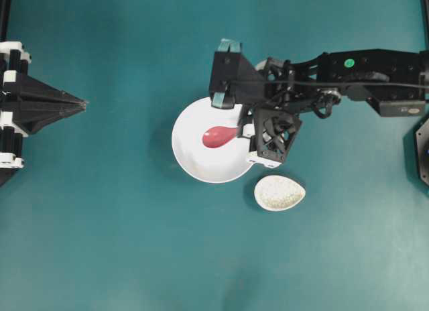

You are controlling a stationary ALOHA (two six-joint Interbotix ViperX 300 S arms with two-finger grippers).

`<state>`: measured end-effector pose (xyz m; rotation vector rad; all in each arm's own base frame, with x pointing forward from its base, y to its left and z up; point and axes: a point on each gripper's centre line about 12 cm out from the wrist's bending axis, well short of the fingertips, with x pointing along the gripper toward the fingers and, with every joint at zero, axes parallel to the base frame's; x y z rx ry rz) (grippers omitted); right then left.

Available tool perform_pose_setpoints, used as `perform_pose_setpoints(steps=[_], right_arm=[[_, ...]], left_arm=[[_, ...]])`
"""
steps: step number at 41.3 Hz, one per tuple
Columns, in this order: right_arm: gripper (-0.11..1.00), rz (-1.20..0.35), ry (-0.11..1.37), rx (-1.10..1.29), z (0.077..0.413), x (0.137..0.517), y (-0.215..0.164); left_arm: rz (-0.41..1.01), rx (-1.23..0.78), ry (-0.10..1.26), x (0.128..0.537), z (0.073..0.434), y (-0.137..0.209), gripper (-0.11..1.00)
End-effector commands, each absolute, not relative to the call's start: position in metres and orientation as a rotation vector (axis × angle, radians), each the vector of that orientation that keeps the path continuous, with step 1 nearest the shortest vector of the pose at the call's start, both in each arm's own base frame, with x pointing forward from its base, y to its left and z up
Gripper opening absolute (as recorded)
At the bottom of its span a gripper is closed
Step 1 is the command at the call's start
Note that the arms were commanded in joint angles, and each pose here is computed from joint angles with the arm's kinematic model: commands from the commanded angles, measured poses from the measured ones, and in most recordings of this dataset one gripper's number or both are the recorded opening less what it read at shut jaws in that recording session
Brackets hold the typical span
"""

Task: Scoop the yellow hexagonal prism block from the bowl with a spoon using the right arm.

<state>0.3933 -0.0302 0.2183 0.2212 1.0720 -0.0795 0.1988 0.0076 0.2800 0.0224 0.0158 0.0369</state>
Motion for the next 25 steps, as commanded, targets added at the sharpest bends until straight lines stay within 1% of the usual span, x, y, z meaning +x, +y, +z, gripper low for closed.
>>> perform_pose_setpoints(steps=[1,13,25], right_arm=[[0.23,-0.092,1.051,0.248,0.237,0.392,-0.032],[0.23,-0.103,1.118,0.272,0.229,0.387,-0.031],[0.23,-0.107,1.179,0.273,0.204,0.394,-0.032]], left_arm=[[0.037,0.023,0.005,0.201,0.285,0.008,0.01],[0.037,0.024,0.005,0.201,0.285,0.008,0.01],[0.037,0.024,0.002,0.201,0.285,0.008,0.01]])
